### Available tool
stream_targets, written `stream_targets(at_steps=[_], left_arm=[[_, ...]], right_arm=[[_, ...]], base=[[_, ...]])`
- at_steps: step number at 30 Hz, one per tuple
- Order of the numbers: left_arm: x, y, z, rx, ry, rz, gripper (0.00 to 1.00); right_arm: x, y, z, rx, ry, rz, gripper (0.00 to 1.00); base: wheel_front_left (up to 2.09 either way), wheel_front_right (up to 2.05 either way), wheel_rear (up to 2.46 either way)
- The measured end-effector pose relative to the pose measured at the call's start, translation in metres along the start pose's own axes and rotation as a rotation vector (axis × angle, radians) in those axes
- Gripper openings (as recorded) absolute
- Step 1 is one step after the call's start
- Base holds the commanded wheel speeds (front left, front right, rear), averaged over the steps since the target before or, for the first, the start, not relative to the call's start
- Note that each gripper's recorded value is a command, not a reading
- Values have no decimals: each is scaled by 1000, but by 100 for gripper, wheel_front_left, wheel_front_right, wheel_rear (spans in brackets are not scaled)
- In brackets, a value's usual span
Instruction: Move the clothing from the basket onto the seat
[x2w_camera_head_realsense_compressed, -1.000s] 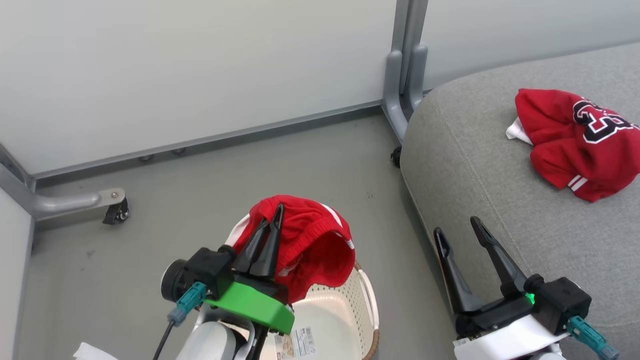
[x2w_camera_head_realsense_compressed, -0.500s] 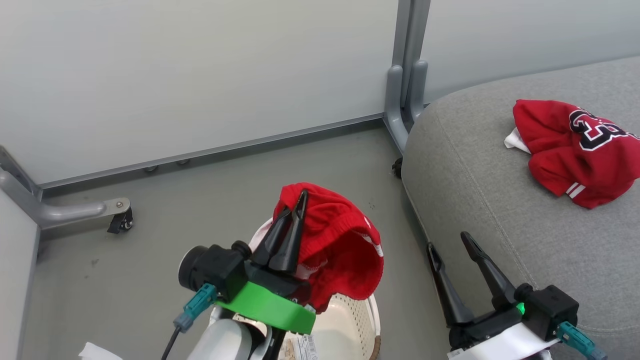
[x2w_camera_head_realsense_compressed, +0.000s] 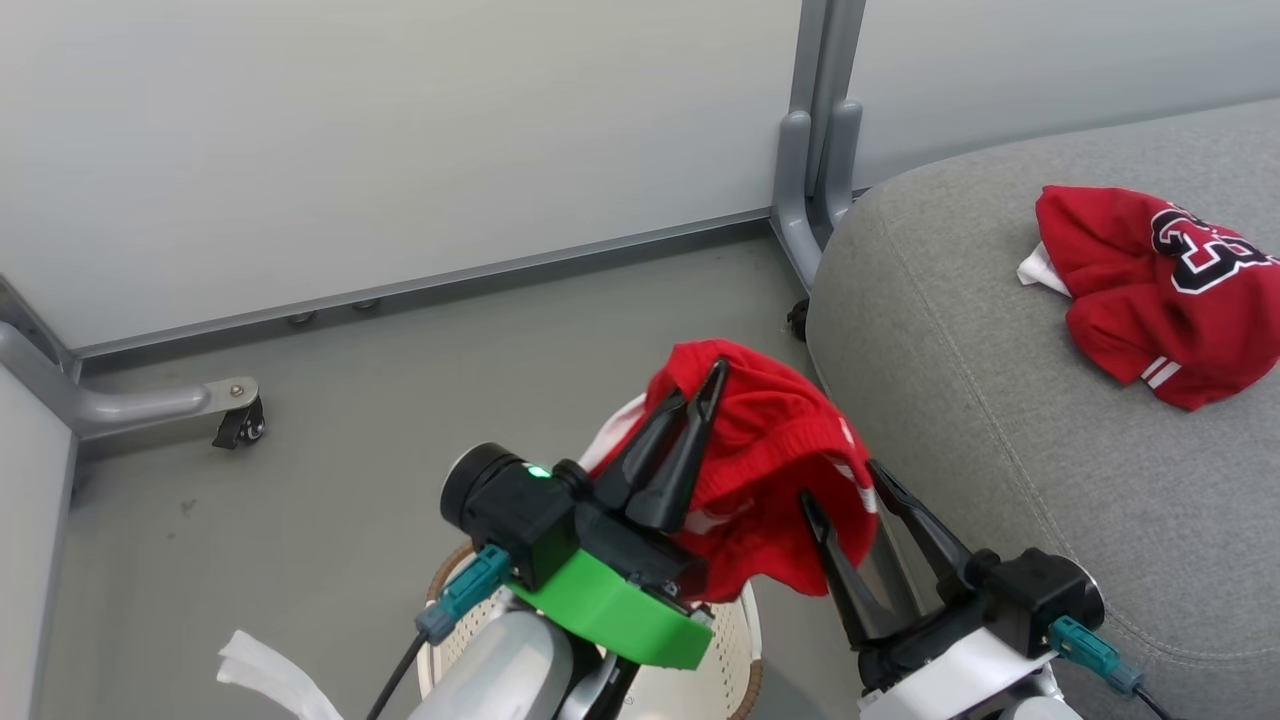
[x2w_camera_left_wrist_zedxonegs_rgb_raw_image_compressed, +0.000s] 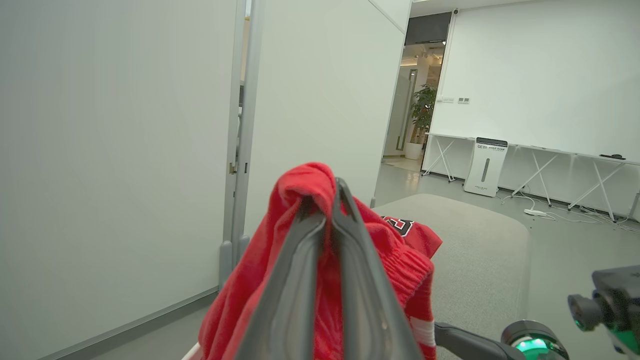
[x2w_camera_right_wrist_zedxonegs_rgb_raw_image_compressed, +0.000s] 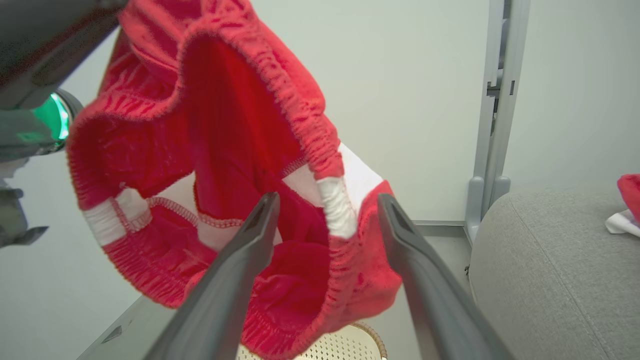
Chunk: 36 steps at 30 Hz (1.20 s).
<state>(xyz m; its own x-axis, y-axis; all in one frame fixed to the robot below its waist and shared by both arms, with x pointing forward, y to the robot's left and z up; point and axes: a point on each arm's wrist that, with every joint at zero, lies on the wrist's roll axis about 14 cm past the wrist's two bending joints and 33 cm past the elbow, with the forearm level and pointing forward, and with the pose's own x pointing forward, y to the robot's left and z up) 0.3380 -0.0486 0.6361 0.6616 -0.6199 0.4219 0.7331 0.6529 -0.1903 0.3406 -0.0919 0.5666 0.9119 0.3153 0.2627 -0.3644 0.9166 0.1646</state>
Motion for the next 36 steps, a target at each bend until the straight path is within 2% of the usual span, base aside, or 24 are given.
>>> stream_targets(at_steps=[2,3,4,5,6,19,20,21,22,36], left_arm=[[2,-4,-1,-5,1,-13,0],[3,-5,-1,-5,2,-16,0],[4,-6,-1,-5,2,-20,0],[4,-6,-2,-5,4,-23,0],[5,-6,-2,-4,6,-23,0],[4,5,-21,29,61,-1,0],[3,6,-22,30,65,2,18],[3,6,-23,32,70,3,47],[2,7,-25,36,76,5,100],[-6,18,-43,60,149,22,100]], right_arm=[[1,-2,-4,-1,13,-2,100],[2,-2,-6,-4,19,0,87],[3,-2,-7,-6,21,2,49],[4,-2,-7,-8,21,3,33],[4,-2,-7,-8,22,4,0],[4,-6,-11,-12,35,-1,0],[4,-7,-11,-13,35,-2,0],[4,-7,-11,-13,35,-3,0],[4,-8,-11,-14,34,-4,0],[4,-13,-7,-16,23,-21,0]], base=[[0,0,0],[0,0,0],[0,0,0],[0,0,0],[0,0,0],[0,0,0],[0,0,0],[0,0,0],[0,0,0],[0,0,0]])
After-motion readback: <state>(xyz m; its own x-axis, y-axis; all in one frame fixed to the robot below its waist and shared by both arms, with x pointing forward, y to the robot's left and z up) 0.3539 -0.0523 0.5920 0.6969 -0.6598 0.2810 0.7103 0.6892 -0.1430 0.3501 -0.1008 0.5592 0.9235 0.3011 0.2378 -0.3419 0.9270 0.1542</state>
